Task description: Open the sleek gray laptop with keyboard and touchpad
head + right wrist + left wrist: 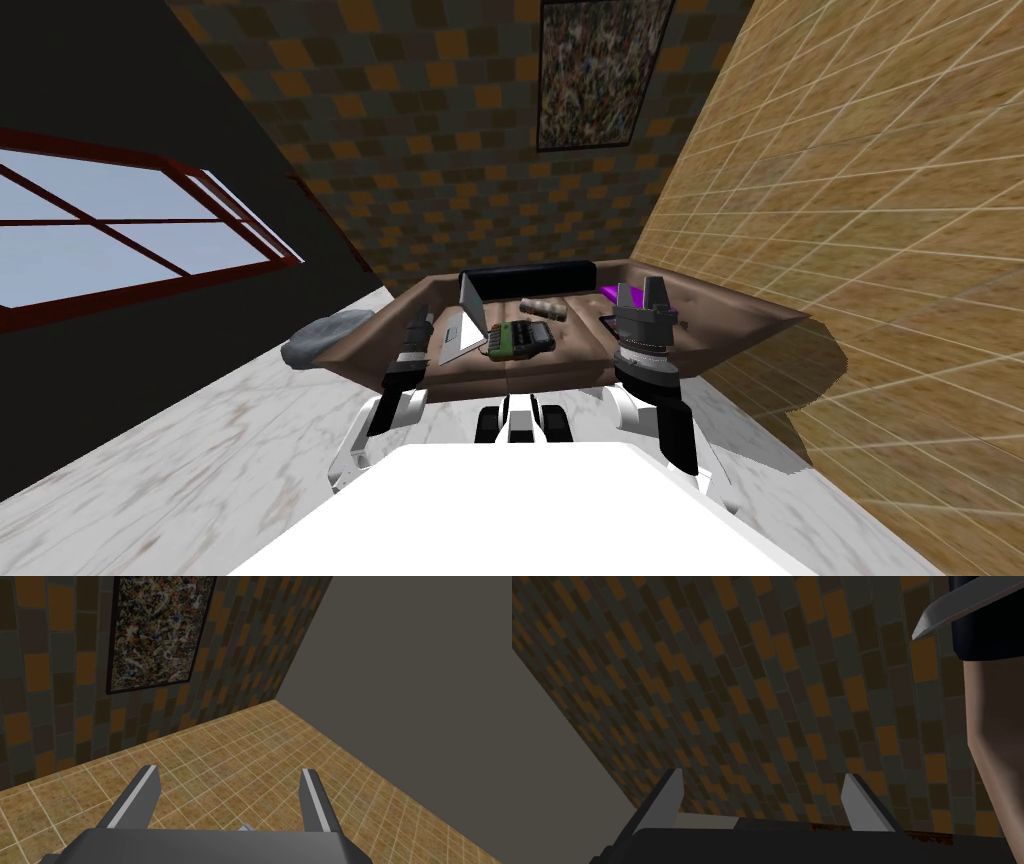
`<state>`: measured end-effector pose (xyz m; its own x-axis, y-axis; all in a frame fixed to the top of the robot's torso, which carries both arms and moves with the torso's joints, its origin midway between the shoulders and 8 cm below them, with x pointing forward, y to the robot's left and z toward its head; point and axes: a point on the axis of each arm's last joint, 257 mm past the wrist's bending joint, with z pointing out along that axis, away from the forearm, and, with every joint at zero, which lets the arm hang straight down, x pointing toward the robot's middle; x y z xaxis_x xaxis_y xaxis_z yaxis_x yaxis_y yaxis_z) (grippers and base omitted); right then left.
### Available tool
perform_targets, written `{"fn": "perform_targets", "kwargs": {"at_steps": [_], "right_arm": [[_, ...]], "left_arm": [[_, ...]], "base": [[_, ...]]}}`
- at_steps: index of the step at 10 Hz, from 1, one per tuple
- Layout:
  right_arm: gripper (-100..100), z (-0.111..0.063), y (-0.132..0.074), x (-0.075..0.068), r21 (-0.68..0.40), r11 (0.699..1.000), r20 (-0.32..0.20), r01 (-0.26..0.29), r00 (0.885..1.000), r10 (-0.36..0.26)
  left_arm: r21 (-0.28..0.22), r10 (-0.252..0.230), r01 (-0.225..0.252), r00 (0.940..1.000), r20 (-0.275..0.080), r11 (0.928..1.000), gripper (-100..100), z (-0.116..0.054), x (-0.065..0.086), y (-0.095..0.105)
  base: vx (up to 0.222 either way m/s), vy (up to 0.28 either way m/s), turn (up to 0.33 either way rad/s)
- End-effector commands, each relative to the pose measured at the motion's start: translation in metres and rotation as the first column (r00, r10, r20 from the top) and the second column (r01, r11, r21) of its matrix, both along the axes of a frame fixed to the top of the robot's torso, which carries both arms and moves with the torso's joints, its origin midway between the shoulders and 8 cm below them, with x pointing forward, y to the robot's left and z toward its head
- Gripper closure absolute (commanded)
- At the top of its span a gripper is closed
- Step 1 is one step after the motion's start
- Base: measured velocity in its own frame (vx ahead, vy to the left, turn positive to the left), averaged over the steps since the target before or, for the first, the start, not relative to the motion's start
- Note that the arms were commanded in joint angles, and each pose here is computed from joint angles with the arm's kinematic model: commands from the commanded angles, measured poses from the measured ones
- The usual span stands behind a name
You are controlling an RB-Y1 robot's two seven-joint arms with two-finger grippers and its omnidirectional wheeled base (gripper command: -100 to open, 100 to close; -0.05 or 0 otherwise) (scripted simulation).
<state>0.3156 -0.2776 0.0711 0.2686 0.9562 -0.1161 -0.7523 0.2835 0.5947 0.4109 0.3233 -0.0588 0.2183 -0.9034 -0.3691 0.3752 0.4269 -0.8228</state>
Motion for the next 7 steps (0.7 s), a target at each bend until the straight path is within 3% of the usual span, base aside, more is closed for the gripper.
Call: {"fn": "perform_targets", "kwargs": {"at_steps": [1,4,5,7], "right_arm": [[0,0.0,0.0,0.0,0.0,1.0,0.0,0.0,1.0,0.0],[0,0.0,0.0,0.0,0.0,1.0,0.0,0.0,1.0,0.0],[0,0.0,0.0,0.0,0.0,1.0,0.0,0.0,1.0,0.0],[0,0.0,0.0,0.0,0.0,1.0,0.0,0.0,1.0,0.0]], "left_arm": [[0.041,0.061,-0.058,0.9965,-0.057,0.9974,-100,-0.019,0.013,0.018],[0.096,0.135,-0.124,0.9836,-0.12,0.9877,-100,-0.039,0.028,0.042],[0.12,0.166,-0.149,0.9754,-0.145,0.9814,-100,-0.047,0.034,0.053],[0.145,0.201,-0.177,0.9645,-0.172,0.9735,-100,-0.056,0.039,0.064]], "base": [[0.039,-0.057,-0.025],[0.054,-0.077,-0.03],[0.05,-0.062,-0.033],[0.032,-0.059,-0.022]]}}
